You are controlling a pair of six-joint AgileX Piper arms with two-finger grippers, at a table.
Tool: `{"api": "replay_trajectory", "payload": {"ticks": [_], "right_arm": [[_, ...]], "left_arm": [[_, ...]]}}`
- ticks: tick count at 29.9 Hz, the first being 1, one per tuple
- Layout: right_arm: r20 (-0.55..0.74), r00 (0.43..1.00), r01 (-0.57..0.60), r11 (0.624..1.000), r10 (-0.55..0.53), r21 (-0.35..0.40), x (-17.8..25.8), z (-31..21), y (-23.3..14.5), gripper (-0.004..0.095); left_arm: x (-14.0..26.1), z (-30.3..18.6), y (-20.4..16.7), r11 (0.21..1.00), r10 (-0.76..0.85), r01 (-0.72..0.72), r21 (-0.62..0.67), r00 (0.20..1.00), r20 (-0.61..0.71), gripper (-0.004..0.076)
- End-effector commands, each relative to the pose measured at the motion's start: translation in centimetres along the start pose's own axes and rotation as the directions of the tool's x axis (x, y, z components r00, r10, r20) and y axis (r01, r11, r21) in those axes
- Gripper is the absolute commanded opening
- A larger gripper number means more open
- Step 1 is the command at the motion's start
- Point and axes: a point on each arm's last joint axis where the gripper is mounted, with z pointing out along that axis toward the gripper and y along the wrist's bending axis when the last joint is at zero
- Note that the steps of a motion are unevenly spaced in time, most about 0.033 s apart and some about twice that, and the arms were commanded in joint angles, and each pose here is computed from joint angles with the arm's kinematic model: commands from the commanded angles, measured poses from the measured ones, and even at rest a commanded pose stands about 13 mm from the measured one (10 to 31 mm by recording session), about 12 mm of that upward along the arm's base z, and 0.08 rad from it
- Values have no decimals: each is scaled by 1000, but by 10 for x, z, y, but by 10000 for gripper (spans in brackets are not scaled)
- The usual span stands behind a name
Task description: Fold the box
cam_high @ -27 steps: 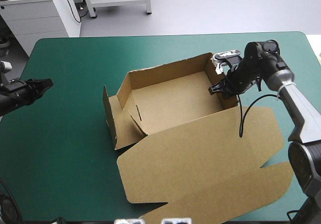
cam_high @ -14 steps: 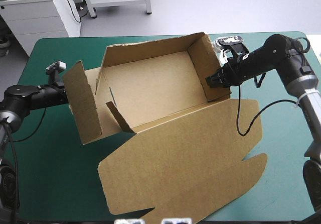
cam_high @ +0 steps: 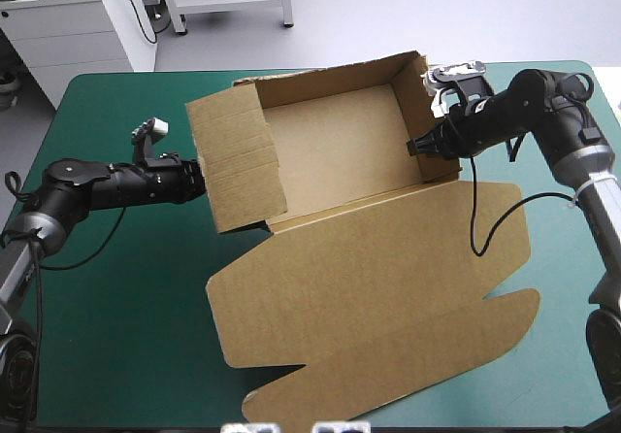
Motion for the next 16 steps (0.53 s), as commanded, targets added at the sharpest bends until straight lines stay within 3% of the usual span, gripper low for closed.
{"api": "replay_trajectory", "payload": {"ticks": [1,8,16], "right_arm": [[122,993,3,1000,-3,-1,-9,-25,8,-3],[97,995,-4,996,-5,93,-7,-25,0,-3],[97,995,-5,995,-5,97,-7,-25,-1,-3]], "left_arm": [[-3,-2,-33,994,20,-23,104,999,29,-9],[-4,-12,-55,986,23,-38,160,996,91,-9],[-2,-24,-71,976,28,-52,211,993,114,-8]]}}
